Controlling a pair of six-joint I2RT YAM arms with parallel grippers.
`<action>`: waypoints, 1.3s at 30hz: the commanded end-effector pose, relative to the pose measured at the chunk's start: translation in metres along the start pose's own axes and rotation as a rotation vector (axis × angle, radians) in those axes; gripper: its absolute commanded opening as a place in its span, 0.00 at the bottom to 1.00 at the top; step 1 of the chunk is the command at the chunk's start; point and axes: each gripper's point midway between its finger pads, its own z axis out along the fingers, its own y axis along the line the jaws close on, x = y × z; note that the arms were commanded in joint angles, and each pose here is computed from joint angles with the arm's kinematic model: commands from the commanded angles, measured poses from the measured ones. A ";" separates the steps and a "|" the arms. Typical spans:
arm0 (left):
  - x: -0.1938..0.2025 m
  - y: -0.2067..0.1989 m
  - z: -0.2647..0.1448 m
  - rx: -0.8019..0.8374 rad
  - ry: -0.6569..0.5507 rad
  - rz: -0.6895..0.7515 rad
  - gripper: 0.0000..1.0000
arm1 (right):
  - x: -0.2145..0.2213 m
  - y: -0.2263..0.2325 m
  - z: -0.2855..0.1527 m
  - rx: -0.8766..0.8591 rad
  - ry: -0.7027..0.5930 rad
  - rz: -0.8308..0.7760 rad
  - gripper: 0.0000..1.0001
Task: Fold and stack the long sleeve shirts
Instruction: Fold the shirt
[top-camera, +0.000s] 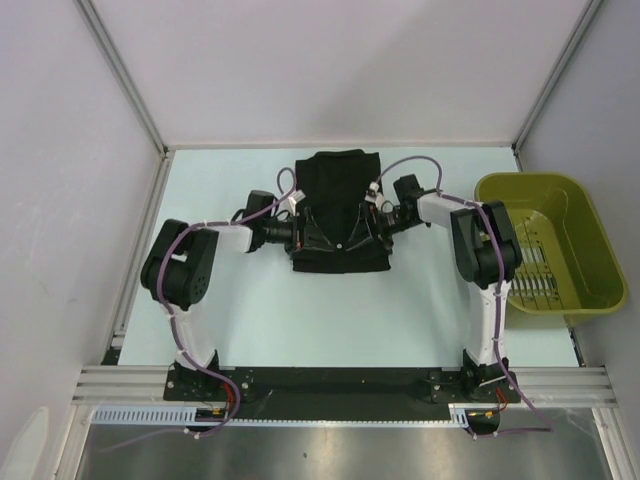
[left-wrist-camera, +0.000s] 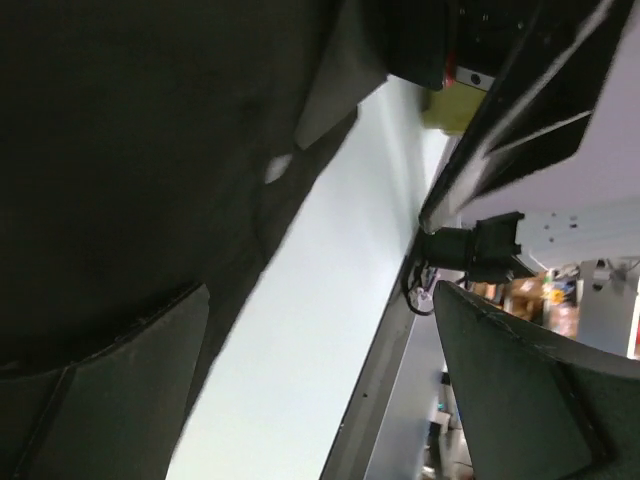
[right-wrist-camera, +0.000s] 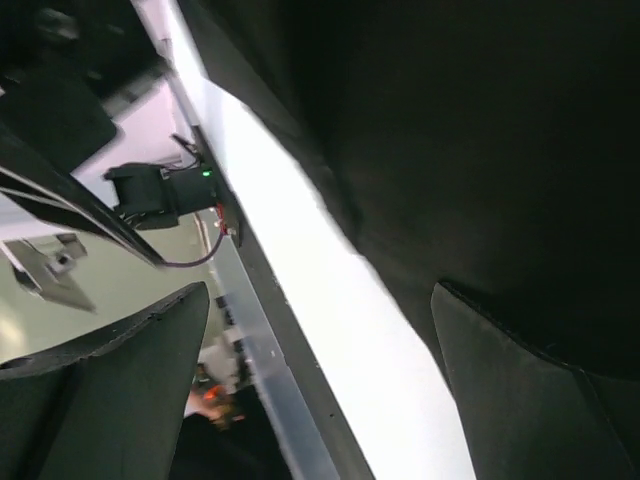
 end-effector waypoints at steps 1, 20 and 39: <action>0.010 0.047 0.000 -0.058 -0.011 -0.144 0.99 | 0.022 -0.063 0.013 0.033 0.024 0.189 1.00; -0.037 -0.018 -0.029 0.013 -0.117 0.160 0.98 | -0.035 -0.005 -0.020 0.031 -0.101 -0.031 0.75; -0.069 0.020 -0.034 -0.081 -0.167 0.181 0.97 | -0.135 -0.031 0.027 -0.010 -0.225 0.000 0.28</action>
